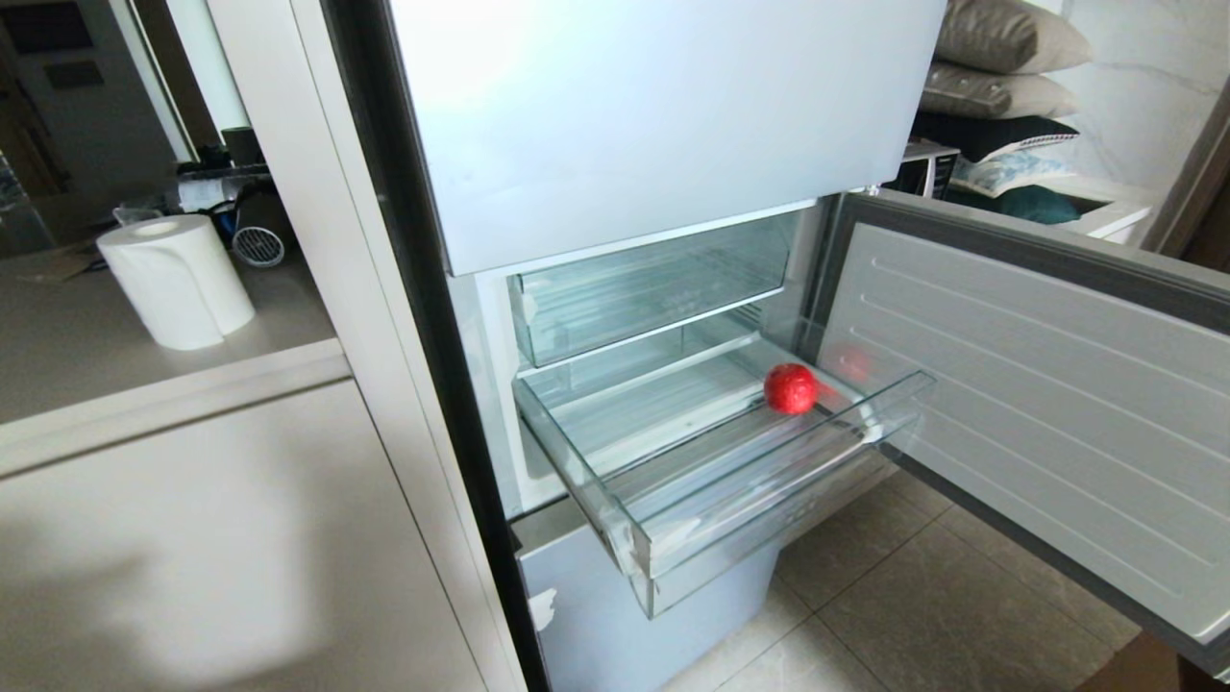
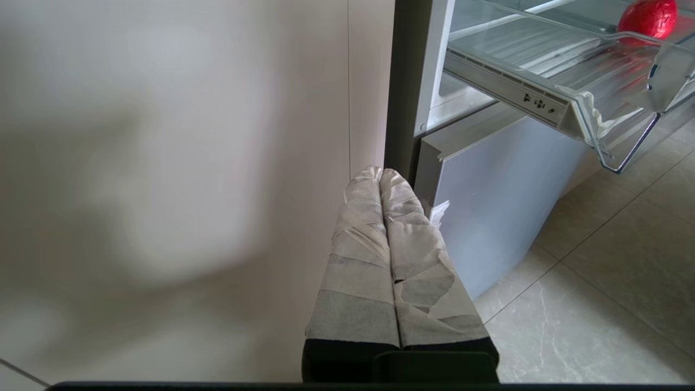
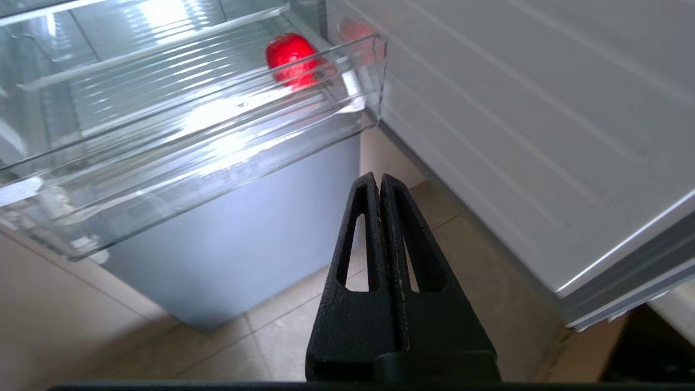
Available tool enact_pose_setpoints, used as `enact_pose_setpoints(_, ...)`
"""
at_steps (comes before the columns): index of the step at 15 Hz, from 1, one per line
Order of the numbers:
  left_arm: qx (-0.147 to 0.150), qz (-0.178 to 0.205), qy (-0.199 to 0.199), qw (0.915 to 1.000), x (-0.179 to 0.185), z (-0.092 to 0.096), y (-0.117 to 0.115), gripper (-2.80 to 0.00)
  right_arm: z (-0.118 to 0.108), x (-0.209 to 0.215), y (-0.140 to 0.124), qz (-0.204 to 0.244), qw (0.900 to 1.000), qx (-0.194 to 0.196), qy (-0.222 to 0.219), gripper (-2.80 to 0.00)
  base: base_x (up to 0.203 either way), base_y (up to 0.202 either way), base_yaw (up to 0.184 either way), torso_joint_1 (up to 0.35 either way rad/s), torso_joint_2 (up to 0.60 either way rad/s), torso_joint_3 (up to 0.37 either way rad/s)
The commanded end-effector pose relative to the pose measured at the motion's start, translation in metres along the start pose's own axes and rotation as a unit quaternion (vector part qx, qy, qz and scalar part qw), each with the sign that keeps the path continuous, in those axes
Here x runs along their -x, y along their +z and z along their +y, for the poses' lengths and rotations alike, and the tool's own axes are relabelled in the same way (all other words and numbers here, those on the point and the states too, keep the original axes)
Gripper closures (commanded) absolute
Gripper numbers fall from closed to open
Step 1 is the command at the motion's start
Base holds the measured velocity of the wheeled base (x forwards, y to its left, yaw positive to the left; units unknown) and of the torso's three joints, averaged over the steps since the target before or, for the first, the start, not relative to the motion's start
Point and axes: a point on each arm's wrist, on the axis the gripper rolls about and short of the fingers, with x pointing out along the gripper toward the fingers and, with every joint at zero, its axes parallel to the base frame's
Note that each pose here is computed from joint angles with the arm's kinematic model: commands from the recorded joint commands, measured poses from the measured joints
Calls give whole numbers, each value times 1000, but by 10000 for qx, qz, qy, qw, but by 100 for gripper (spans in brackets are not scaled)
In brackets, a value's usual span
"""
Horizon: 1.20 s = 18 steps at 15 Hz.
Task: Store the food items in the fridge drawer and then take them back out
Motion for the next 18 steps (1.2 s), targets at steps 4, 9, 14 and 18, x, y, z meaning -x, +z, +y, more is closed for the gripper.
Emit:
enact_pose_setpoints(4, 0, 10, 2, 10000, 0, 0, 0, 0, 2, 10, -13, -57, 9996, -170, 215, 0, 0, 0, 0, 0, 0, 0)
enact_pose_setpoints(9, 0, 10, 2, 10000, 0, 0, 0, 0, 2, 12, -15, -65, 9996, -180, 190, 0, 0, 0, 0, 0, 0, 0)
enact_pose_setpoints(14, 0, 3, 2, 10000, 0, 0, 0, 0, 1, 12, -15, -62, 9997, -188, 126, 0, -1, -6, 122, -1, 1, 1)
enact_pose_setpoints(18, 0, 10, 2, 10000, 0, 0, 0, 0, -5, -4, -12, 217, 9985, -321, -396, 0, 0, -9, 175, -45, 93, 52)
